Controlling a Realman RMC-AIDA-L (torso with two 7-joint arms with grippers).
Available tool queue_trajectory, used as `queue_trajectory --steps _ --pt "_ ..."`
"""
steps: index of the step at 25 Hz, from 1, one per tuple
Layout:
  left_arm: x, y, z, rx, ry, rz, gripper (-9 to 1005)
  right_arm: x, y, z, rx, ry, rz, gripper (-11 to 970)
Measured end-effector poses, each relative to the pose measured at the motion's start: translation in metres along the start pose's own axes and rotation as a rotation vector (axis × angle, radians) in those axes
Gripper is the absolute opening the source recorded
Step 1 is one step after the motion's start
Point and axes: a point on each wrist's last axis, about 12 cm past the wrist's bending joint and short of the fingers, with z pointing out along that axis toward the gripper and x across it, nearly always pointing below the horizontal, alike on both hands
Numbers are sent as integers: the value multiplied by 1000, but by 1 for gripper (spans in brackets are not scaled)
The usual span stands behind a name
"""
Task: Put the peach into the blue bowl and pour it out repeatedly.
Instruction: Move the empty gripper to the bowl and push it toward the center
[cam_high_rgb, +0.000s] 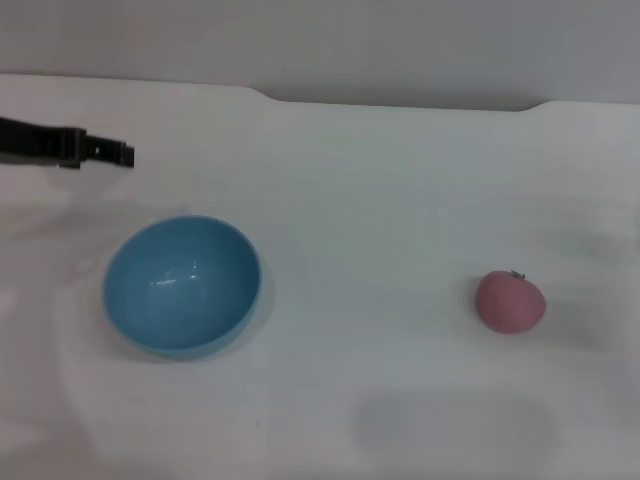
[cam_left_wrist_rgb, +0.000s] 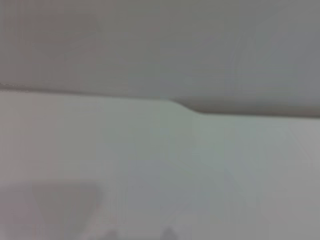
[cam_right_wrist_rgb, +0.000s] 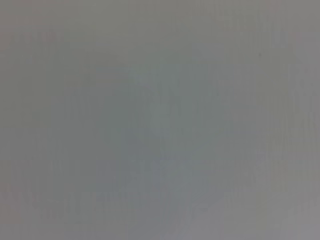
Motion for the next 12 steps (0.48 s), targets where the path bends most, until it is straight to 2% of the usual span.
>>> queue_trajectory --steps 4,8,12 --pt "8 2 -5 5 66 -6 785 -1 0 2 2 1 -1 577" --pt "13 3 -1 -47 119 -3 785 -3 0 4 1 -5 -2 577" --pt "10 -5 6 -56 160 21 785 -4 1 5 0 -7 -2 578"
